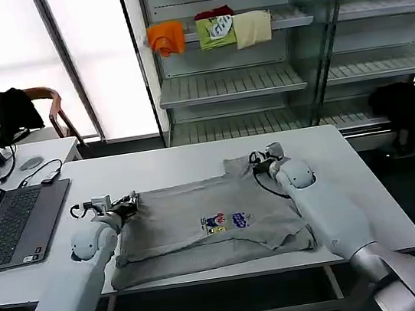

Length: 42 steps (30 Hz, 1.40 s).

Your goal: Fold and organize the clothes.

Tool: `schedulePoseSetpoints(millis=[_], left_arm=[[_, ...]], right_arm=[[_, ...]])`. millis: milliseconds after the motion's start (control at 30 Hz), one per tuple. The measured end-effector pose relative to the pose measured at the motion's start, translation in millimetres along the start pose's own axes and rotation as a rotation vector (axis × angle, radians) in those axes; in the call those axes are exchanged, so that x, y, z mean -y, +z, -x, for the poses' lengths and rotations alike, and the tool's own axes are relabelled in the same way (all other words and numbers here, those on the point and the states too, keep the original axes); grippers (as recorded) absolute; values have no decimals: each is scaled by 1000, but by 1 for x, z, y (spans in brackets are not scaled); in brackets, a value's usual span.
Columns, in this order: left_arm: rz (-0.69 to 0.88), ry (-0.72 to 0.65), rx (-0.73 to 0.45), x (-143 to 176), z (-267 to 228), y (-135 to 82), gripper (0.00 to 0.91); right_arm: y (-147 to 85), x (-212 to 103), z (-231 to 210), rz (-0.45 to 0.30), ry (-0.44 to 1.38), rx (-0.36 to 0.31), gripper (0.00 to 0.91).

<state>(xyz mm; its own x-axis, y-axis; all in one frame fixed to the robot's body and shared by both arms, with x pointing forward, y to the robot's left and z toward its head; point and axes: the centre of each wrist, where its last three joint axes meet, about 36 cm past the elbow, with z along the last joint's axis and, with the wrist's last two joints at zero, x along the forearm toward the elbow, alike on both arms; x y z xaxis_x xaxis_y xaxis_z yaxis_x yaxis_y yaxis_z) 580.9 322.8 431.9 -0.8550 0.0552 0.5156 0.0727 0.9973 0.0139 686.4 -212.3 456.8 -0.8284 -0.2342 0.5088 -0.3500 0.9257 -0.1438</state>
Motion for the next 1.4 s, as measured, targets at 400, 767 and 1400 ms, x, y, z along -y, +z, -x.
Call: schedulePoseSetpoints(millis=[400, 767, 1400], left_arm=[[-26, 20, 72, 0, -25, -10, 10], [-3, 44, 133, -1, -66, -5, 10], [10, -39, 124, 21, -129, 25, 10]], right_arm=[[-19, -3, -30, 16, -33, 123, 0], [-15, -3, -77, 41, -62, 194, 0], [52, -6, -170, -2, -95, 195, 0]])
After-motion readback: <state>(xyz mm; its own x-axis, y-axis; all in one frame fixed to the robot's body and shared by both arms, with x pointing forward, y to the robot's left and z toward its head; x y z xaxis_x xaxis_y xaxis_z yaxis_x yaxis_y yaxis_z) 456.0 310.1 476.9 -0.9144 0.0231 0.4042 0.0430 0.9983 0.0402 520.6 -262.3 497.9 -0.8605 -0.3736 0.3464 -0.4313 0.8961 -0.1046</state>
